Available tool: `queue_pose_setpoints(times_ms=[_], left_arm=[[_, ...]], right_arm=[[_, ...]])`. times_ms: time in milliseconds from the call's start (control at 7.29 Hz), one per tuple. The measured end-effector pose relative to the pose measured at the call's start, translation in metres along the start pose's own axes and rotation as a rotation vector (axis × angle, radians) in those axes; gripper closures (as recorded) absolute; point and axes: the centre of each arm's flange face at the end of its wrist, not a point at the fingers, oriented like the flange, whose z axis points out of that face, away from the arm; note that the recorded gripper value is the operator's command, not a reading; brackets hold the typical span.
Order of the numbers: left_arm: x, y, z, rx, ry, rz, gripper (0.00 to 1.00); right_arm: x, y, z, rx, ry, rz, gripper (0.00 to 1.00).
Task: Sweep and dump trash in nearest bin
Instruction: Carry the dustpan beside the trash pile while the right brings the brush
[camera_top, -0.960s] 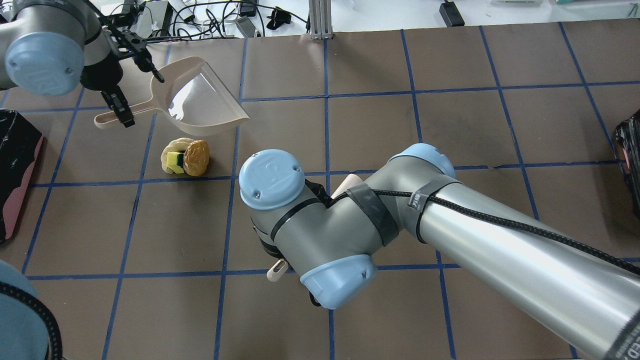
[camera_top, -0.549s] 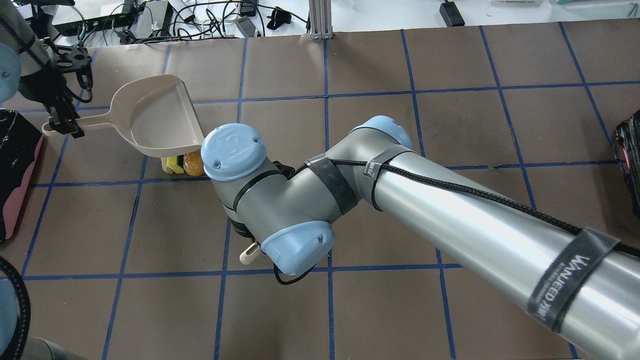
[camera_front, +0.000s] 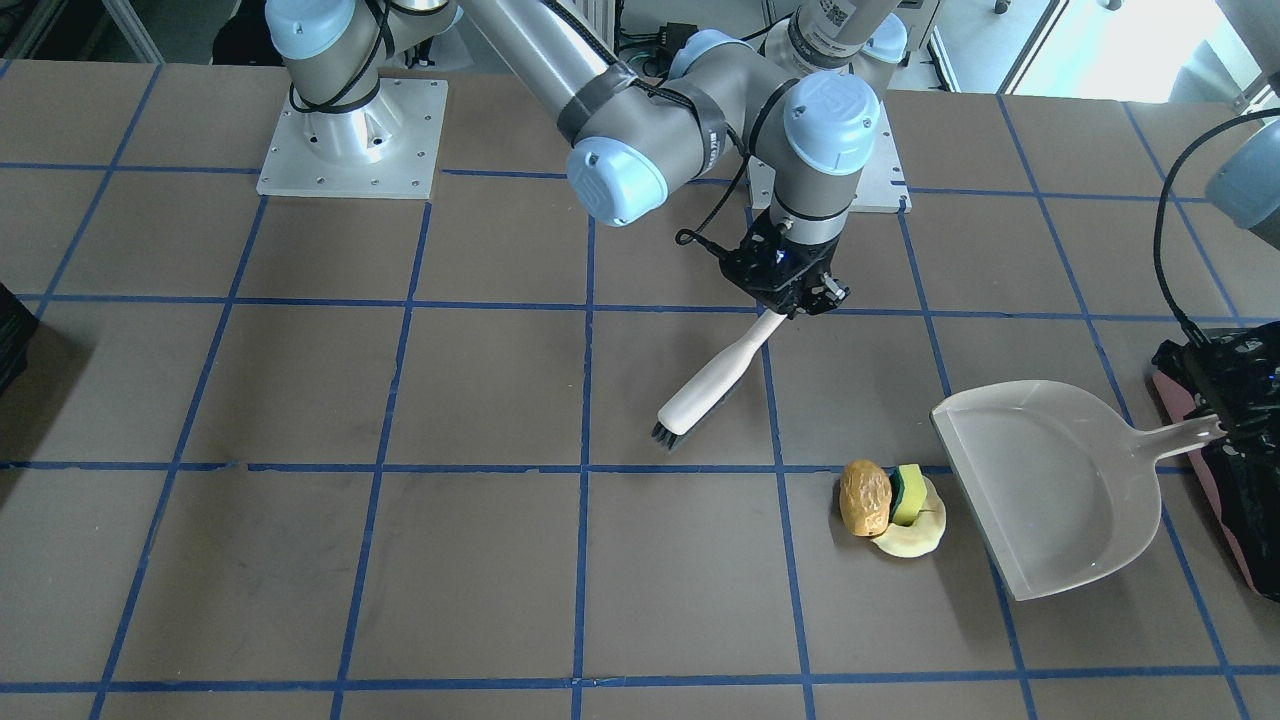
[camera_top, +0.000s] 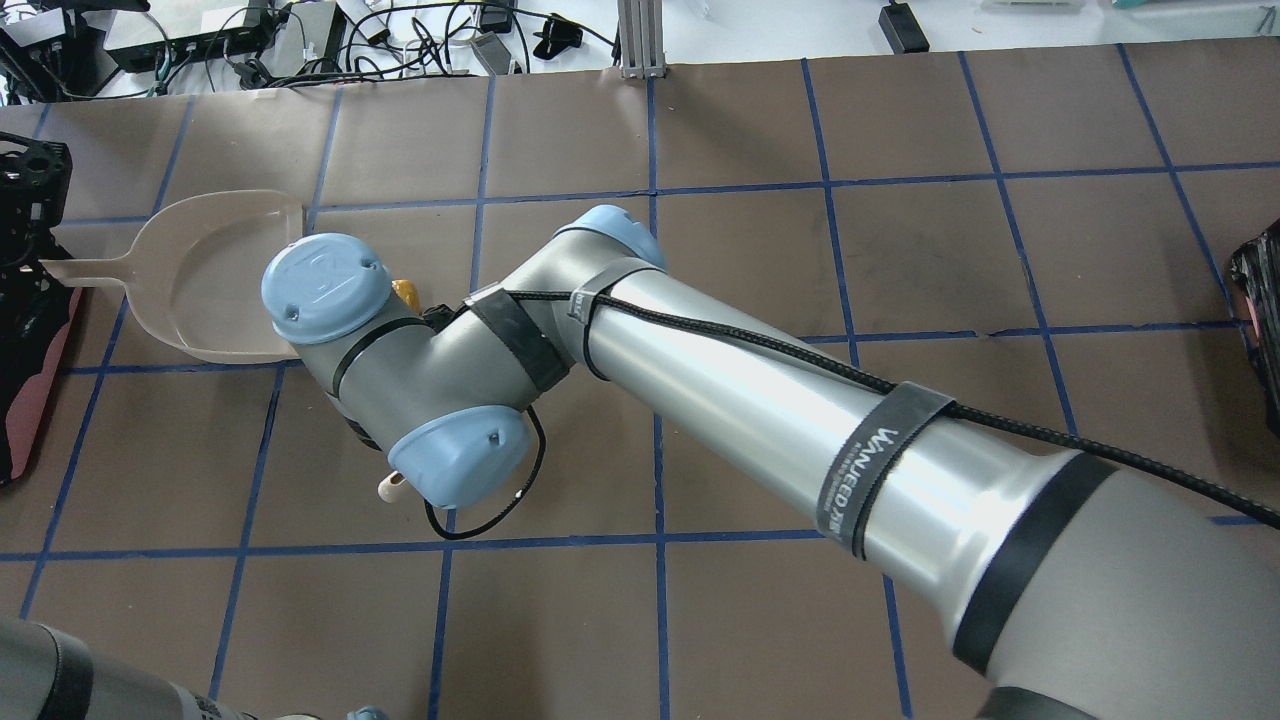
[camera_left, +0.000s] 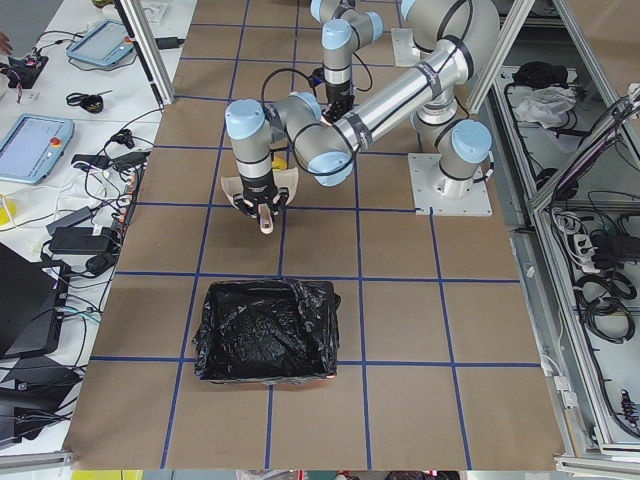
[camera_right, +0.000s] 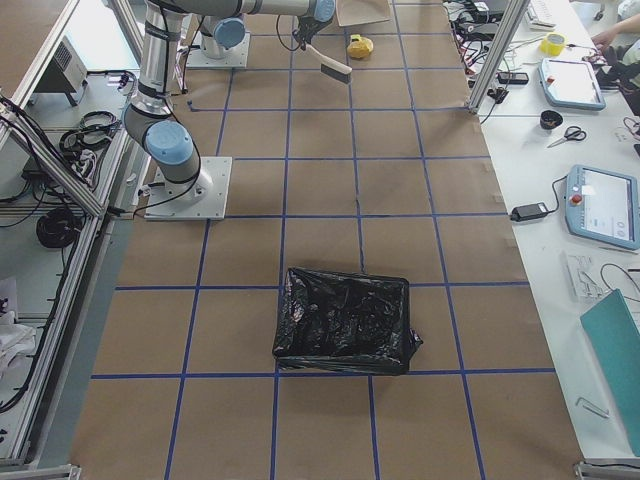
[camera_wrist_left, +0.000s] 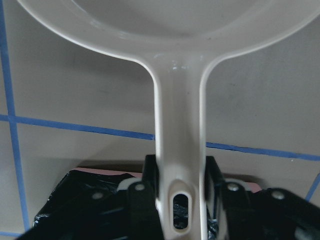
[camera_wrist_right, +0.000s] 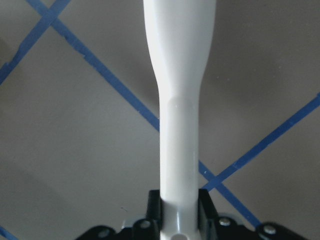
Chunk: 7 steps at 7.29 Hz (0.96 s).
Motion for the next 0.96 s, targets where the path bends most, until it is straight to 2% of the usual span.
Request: queue_pose_setpoints(times_ms=[412, 686, 960], left_arm=[[-0.012, 0.011, 0.031, -0.022, -0.03, 0.198, 1.0], [-0.018, 0.011, 0.05, -0.022, -0.036, 0.209, 1.0], [-0.019, 0.007, 0.063, 0.002, -0.034, 0.175, 1.0]], right_arm=[[-0.045, 0.044, 0.029, -0.005, -0.028, -0.053, 1.0], [-0.061, 0.055, 0.038, -0.017, -0.043, -0.08, 1.0], [-0.087, 0.059, 0.05, -0.041, -0.071, -0.12, 1.0]])
